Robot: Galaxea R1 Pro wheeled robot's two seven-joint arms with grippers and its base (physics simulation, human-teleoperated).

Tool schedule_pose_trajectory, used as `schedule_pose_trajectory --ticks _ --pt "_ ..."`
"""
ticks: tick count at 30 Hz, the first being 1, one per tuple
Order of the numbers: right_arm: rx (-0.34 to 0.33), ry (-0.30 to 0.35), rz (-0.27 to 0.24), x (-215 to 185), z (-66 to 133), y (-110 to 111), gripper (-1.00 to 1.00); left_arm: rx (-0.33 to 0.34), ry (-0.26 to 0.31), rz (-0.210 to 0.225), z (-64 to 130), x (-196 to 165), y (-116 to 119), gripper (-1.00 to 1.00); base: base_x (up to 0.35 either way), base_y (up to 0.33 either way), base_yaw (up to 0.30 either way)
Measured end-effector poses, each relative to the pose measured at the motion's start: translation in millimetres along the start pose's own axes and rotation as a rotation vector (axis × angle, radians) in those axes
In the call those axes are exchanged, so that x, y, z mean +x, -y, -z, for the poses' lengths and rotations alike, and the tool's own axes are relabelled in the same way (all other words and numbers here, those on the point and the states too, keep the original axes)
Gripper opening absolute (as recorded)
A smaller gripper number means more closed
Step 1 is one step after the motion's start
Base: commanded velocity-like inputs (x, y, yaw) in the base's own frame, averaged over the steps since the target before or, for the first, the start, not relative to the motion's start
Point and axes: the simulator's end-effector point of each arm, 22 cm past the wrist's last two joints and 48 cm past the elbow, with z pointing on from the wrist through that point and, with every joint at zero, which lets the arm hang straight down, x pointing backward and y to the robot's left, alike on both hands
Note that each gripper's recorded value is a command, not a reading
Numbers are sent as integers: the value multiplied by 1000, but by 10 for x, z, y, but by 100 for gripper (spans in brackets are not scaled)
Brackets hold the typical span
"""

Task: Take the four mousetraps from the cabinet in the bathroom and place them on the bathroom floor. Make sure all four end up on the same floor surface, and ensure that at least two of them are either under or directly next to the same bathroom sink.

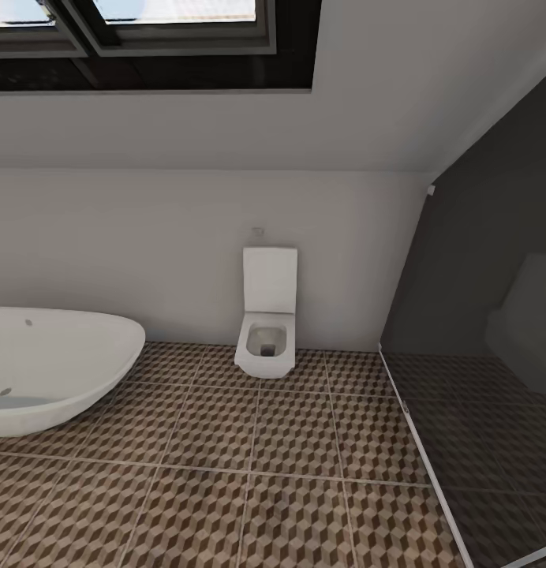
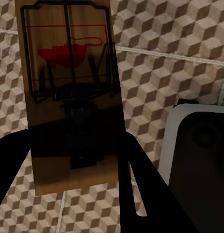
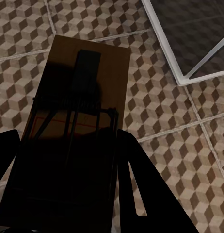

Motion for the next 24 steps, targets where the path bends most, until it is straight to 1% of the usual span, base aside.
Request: schedule_pose_trajectory --ticks 24 --pt "0 1 0 -2 -1 -1 -100 0 0 0 0 -1 0 -100 0 0 0"
